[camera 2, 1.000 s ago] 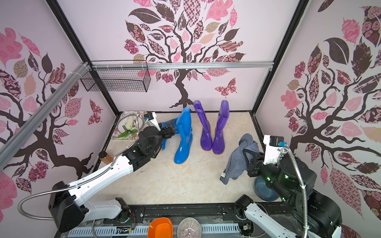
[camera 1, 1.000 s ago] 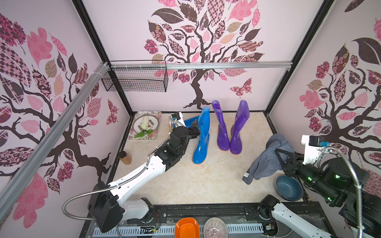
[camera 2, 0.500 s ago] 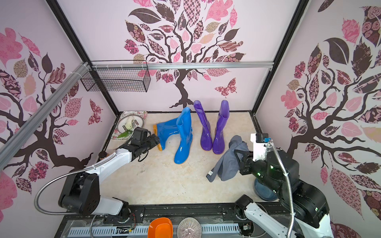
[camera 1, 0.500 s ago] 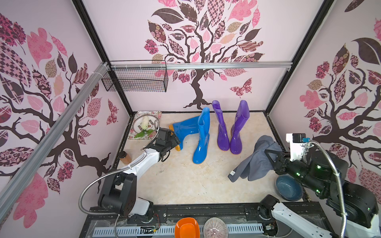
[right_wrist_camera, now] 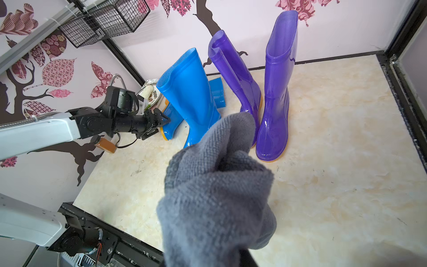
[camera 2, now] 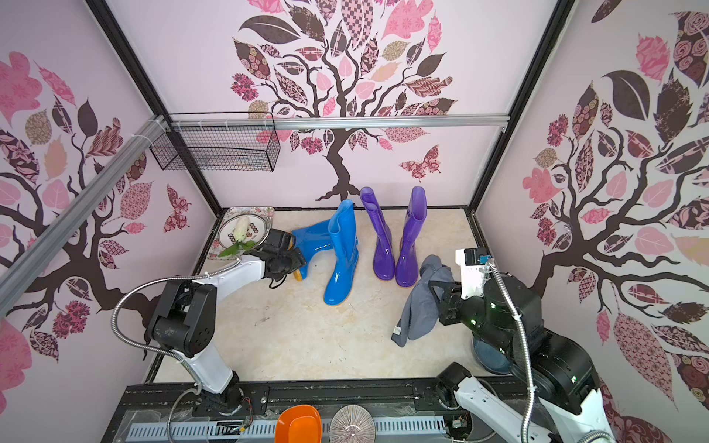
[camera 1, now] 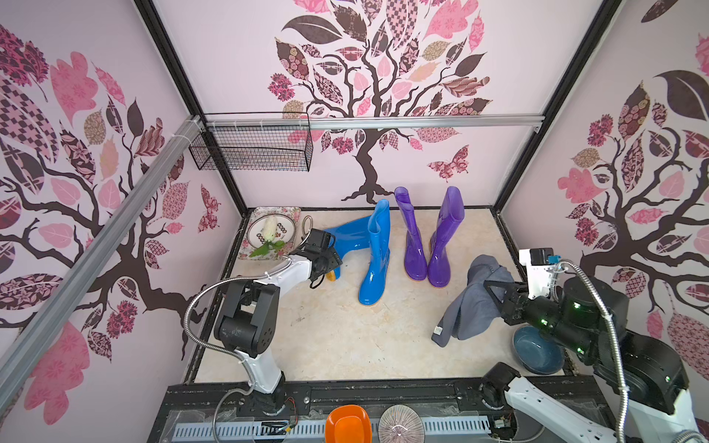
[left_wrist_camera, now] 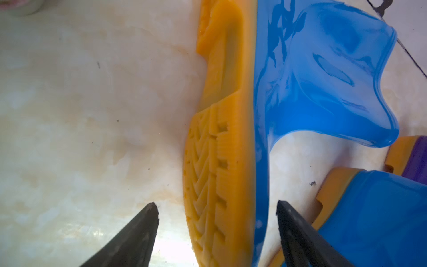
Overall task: Wipe the rubber boots with a cloth
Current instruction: Pick up the rubber boot from the center of the board.
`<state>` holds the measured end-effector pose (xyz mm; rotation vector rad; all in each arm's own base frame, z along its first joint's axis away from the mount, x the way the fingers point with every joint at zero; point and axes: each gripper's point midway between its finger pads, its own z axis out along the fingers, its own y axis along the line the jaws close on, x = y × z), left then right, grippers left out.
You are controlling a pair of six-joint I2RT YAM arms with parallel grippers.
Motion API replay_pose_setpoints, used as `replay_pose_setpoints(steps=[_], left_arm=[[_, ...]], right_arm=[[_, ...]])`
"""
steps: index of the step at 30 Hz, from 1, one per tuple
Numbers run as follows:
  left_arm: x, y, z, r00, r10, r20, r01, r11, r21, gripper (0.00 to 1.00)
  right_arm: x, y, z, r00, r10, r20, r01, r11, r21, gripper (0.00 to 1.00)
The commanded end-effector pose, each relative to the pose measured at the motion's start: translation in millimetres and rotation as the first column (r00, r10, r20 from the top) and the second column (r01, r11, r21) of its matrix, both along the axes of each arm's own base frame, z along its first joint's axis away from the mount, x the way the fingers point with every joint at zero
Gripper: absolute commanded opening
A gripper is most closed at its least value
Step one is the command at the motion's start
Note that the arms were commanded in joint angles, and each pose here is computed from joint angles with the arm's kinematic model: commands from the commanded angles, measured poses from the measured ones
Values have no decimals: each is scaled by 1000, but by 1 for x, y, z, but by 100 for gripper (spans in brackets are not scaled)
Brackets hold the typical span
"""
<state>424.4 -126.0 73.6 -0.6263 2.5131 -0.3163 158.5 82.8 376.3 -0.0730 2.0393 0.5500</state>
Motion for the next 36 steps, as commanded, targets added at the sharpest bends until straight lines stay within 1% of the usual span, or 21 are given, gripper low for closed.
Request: replay_pose_setpoints(steps=[1,4,6,8,9,11,13,16,19,22,25,29,36], left_arm=[[16,2,4,1000,6,5,-6,999,53,76],[22,5,-5,999,17,-32,-14,995,94,62],[26,8,-10,999,28,-32,-25,993,115,47],[30,12,-10,999,37,-35,-32,990,138,27],[31,14,-9,998,46,-35,-40,988,151,19],[35,18,1,998,61,-15,-58,985,160,7],[38,25,18,996,83,22,-86,980,178,0],[39,34,48,989,113,92,-128,975,184,0],[34,44,78,979,142,148,-170,965,200,0],[25,53,108,963,164,212,-206,959,196,0],[10,65,131,948,188,257,-243,949,202,0],[-18,78,157,929,202,310,-269,945,189,0],[-88,105,199,895,219,389,-303,938,168,0]], right_arm=[[-2,0,9,999,10,38,-11,1000,19,0],[-2,3,7,999,22,31,-23,999,24,0],[-2,3,6,999,21,31,-21,999,24,0],[-2,1,6,999,16,34,-17,1000,20,0],[-2,1,6,999,15,37,-16,1000,19,0],[-3,1,7,999,14,37,-15,1000,21,0],[-3,1,6,999,16,34,-17,1000,20,0],[-4,2,5,999,21,33,-22,999,24,0],[-5,2,7,999,22,38,-23,999,30,0],[-5,2,8,999,26,39,-27,999,30,0],[-4,4,7,999,32,34,-33,999,29,0],[-4,5,8,999,36,34,-38,999,32,0],[-3,7,10,999,41,34,-42,998,42,0]])
